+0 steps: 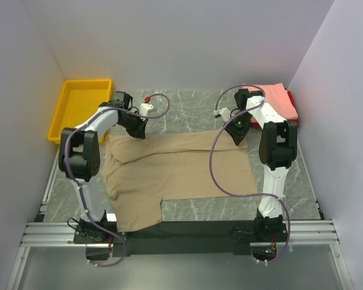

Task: Fold and stack the t-shirts
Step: Fold the tshirt

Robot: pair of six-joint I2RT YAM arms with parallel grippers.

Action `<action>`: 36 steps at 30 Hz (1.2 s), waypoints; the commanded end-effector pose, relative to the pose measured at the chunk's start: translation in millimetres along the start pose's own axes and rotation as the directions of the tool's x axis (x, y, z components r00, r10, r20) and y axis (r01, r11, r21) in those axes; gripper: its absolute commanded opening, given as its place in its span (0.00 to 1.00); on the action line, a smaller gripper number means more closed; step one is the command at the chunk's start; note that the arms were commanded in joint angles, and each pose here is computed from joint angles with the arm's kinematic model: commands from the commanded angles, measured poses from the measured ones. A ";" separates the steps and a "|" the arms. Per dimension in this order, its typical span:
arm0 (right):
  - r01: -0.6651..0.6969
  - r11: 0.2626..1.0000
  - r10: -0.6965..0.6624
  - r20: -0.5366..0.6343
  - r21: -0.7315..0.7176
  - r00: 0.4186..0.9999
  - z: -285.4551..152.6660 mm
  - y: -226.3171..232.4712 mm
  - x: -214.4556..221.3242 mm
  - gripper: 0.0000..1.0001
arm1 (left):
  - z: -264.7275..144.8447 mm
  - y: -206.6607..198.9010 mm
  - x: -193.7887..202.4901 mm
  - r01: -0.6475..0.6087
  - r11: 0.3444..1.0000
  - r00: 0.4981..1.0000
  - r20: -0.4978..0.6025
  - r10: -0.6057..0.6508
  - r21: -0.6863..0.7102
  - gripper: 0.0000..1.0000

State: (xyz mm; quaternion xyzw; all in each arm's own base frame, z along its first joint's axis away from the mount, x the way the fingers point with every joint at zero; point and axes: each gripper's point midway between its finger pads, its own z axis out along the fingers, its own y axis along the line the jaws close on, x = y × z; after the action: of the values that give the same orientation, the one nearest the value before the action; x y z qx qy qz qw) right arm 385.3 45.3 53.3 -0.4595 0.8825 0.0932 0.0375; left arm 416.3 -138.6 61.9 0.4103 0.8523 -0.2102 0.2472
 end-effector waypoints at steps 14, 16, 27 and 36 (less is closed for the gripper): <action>0.008 0.998 -0.010 0.031 0.069 0.999 -26.3 -8.7 -7.0 0.36 | -29.8 -206.4 49.1 -0.108 0.929 0.984 -0.093 0.150 0.353 0.27; 0.012 0.998 -0.014 0.029 0.069 0.999 -26.3 -7.7 -9.1 0.36 | -42.7 -209.7 43.3 -0.141 0.932 0.985 -0.051 0.167 0.333 0.41; -0.005 0.999 0.003 0.053 0.042 0.999 -20.0 -2.5 -23.4 0.36 | -63.6 -69.1 -12.4 0.077 0.997 0.995 0.069 -0.078 0.019 0.44; -0.035 0.999 0.033 0.071 0.037 0.997 -17.0 0.0 -24.9 0.35 | -9.8 -19.4 -9.3 0.110 0.994 0.994 0.001 -0.110 -0.004 0.45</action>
State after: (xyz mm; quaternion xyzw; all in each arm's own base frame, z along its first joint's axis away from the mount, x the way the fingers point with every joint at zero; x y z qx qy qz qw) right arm 397.3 55.5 66.7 -0.4438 0.8898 0.0881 0.0602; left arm 381.5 -146.6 64.4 0.3594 0.8791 -0.2359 0.2057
